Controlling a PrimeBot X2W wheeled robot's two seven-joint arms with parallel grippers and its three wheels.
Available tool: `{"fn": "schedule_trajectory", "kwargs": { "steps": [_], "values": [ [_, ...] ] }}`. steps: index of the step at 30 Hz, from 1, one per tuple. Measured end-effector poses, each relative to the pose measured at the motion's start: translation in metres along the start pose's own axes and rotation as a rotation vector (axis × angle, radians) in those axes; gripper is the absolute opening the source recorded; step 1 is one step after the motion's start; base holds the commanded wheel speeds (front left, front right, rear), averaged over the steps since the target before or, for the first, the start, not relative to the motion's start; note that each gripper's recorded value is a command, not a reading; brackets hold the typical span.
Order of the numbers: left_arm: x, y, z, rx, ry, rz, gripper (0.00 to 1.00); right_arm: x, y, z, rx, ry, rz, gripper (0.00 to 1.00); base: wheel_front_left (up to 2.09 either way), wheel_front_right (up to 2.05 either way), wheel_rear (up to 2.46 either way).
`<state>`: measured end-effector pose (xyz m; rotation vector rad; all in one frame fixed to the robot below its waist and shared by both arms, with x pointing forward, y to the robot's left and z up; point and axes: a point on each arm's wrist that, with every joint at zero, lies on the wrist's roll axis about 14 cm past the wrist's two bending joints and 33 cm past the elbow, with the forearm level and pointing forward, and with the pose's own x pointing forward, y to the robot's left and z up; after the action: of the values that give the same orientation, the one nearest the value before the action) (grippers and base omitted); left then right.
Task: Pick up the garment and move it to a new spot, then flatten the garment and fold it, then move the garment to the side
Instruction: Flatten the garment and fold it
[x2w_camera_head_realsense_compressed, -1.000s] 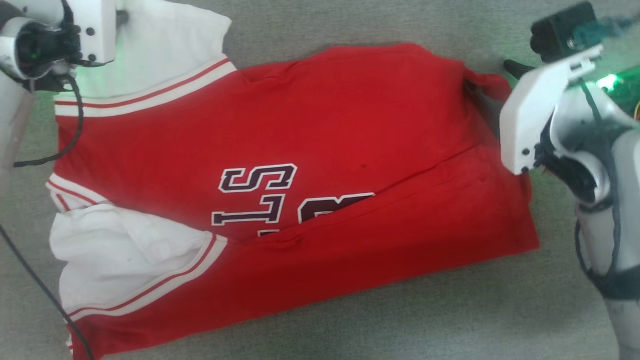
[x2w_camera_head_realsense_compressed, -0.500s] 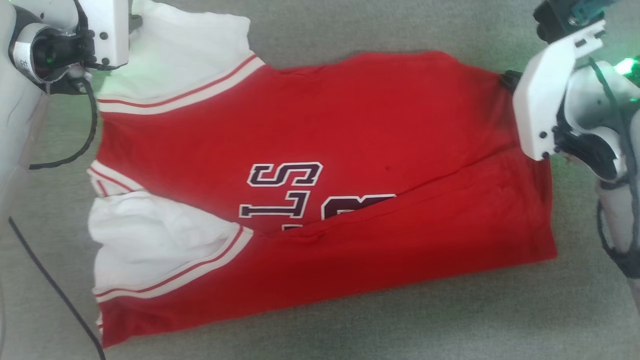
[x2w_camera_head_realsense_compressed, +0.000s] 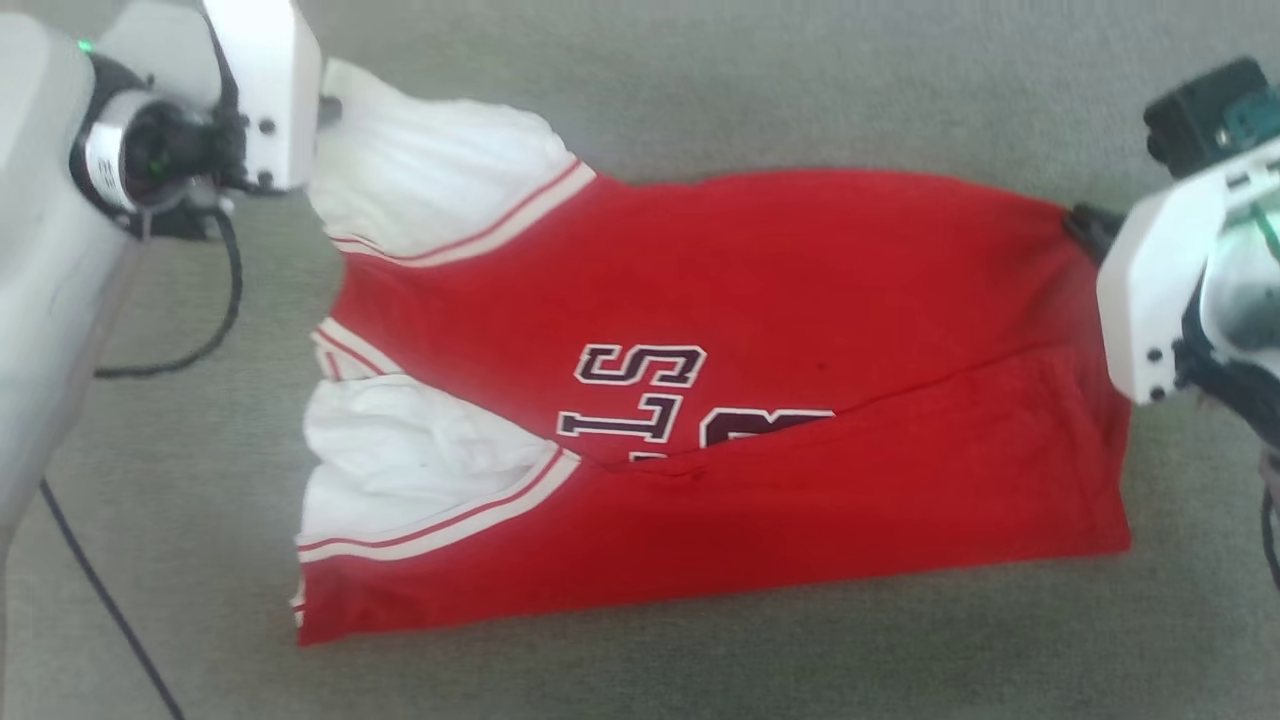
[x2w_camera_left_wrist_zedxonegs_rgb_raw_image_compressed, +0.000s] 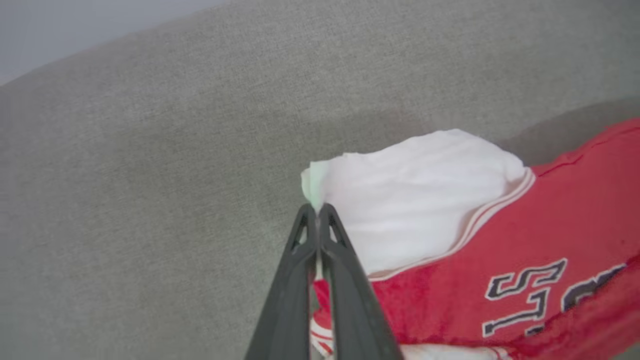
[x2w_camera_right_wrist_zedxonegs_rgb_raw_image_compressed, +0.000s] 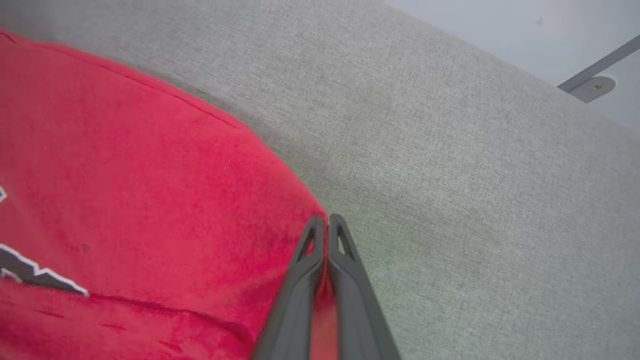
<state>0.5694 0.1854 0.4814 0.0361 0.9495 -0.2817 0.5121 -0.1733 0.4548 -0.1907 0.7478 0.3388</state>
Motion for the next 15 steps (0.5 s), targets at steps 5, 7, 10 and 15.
{"fn": "schedule_trajectory", "kwargs": {
  "steps": [5, 7, 10, 15],
  "values": [
    [-0.034, -0.006, -0.023, -0.015, 0.017, 0.003, 0.0, -0.02, 0.01, -0.003, -0.027, -0.008, 0.019, 0.0, 0.0, 0.0, 0.0],
    [-0.046, -0.01, -0.037, -0.028, 0.033, -0.005, 0.0, -0.027, 0.014, -0.009, -0.038, 0.003, 0.03, 0.0, 0.0, 0.0, 0.0],
    [-0.063, -0.02, -0.063, -0.029, 0.065, -0.012, 0.0, -0.036, 0.021, -0.021, -0.043, 0.028, 0.05, 0.0, 0.0, 0.0, 0.0],
    [-0.083, -0.03, -0.105, -0.043, 0.115, -0.007, 0.0, -0.048, 0.029, -0.049, -0.032, 0.088, 0.077, 0.0, 0.0, 0.0, 0.0]
  ]
}}
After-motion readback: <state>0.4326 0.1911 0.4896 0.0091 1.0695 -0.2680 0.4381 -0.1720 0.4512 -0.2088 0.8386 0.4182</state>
